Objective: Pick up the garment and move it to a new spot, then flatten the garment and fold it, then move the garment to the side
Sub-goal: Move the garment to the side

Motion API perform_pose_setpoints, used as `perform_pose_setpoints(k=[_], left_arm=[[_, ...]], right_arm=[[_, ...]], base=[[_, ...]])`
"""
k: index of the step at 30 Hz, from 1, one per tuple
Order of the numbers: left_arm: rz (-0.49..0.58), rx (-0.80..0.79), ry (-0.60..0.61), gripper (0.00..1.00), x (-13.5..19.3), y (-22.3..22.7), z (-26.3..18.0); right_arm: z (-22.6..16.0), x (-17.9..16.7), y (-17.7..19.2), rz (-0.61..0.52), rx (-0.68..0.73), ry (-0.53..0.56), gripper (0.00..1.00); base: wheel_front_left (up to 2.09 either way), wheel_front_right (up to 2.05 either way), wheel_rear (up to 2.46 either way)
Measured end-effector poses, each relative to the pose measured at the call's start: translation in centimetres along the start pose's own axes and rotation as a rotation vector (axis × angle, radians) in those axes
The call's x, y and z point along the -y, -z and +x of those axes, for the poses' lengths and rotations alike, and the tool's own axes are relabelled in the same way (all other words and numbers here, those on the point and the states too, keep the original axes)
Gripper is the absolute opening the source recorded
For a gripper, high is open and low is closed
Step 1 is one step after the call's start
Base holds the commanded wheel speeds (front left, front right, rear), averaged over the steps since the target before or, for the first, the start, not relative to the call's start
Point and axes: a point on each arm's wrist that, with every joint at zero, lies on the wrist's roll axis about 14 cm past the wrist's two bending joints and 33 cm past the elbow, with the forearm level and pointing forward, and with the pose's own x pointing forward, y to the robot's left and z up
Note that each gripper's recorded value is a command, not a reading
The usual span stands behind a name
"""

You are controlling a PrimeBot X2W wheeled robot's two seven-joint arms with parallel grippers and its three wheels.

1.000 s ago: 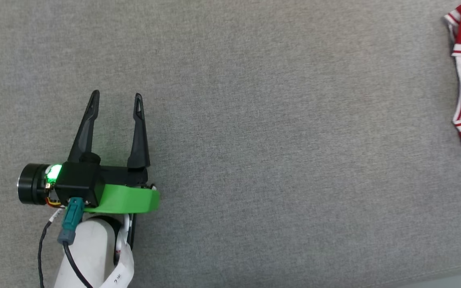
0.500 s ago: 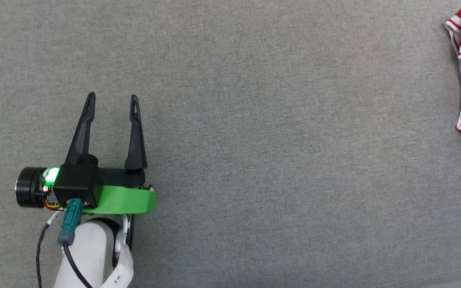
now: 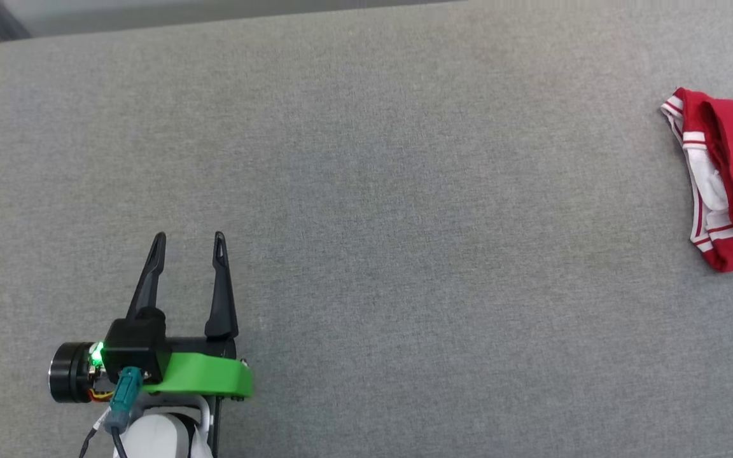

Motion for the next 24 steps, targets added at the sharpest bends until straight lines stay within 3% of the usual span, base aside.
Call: perform_pose_setpoints(k=[9, 17, 24], left_arm=[[0.007, 0.054, -0.045, 1.00, -1.2, -3.0, -2.5], [0.013, 0.075, -0.093, 1.00, -2.5, -4.3, -5.0], [0.017, 0.090, -0.115, 1.00, -3.3, -5.0, -6.4]], right_arm=[[-4.5, -7.8, -5.8, 0.183, 0.198, -0.081, 1.00], [-9.0, -14.9, -5.1, 0.370, 0.138, -0.183, 1.00], [-12.3, -17.8, -3.2, 0.493, 0.043, -0.203, 1.00]], base=[[0.00, 0.00, 0.00], [0.00, 0.00, 0.00], [0.00, 0.00, 0.00]])
